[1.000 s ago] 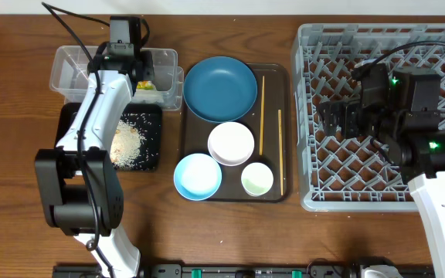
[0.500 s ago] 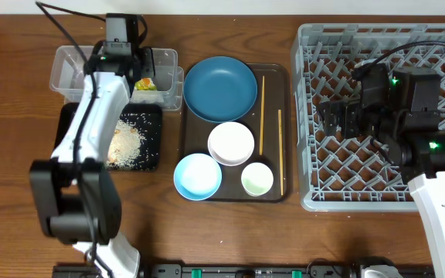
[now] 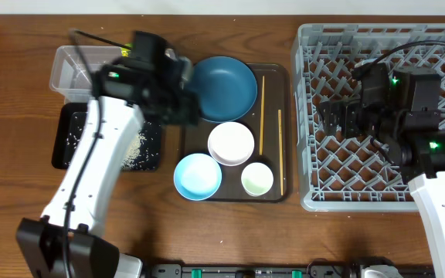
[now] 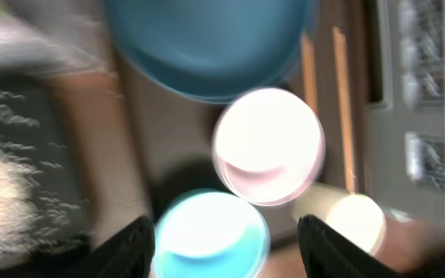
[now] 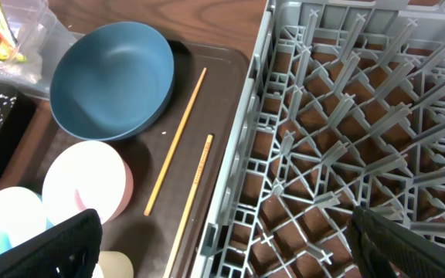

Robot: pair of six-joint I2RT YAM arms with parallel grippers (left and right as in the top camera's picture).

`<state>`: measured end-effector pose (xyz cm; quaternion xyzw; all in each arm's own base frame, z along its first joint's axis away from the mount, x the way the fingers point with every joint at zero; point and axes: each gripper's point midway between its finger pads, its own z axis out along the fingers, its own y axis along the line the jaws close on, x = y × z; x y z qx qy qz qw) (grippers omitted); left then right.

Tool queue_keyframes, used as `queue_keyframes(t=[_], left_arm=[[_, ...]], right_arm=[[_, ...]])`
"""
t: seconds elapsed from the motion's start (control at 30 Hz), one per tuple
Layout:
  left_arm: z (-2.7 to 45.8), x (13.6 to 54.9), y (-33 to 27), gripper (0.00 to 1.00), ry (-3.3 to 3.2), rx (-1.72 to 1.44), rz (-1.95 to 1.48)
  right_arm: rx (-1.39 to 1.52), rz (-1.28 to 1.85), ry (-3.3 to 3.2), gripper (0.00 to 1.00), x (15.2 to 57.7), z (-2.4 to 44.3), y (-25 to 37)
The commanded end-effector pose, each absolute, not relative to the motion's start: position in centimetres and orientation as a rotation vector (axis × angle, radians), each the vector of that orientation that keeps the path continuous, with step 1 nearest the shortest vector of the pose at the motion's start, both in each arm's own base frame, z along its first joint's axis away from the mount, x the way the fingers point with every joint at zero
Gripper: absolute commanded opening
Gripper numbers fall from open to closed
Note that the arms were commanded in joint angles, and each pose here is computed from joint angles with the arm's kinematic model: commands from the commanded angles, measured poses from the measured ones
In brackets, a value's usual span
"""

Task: Sort waste into correct bins and load items into the dishwasher rack
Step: 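Move left gripper to the small white cup and grasp it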

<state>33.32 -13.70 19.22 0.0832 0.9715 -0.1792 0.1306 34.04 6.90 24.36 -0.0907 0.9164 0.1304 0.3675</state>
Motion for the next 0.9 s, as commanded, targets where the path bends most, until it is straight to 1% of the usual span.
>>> queue_keyframes(t=[0.0,0.13,0.33,0.5,0.6,0.77,0.87], left_arm=[[17.6,29.9,-17.6,0.62,2.927,0.282,-0.613],[15.1,27.8,-19.4,0.62,2.989,0.276,-0.462],[11.9,25.5,-23.0,0.62,2.99,0.357,-0.445],[9.6,24.6,-23.4,0.62,2.994,0.412,-0.369],[8.5,24.3,-23.5,0.58,3.007,0.41,-0.364],[7.2,23.5,-23.5,0.56,3.038,0.411,-0.35],[7.1,23.5,-24.0,0.48,3.031,0.43,-0.357]], right_arm=[[-0.259,0.326,2.329,0.99,34.3,25.2,7.1],[-0.25,0.33,2.333,0.99,34.2,25.2,7.1],[-0.245,0.333,2.335,0.99,34.2,25.2,7.1],[-0.246,0.337,2.339,0.99,34.1,25.1,7.2],[-0.246,0.338,2.342,0.99,34.1,25.1,7.2],[-0.246,0.338,2.342,0.99,34.1,25.1,7.2],[-0.248,0.342,2.341,0.99,34.1,25.1,7.2]])
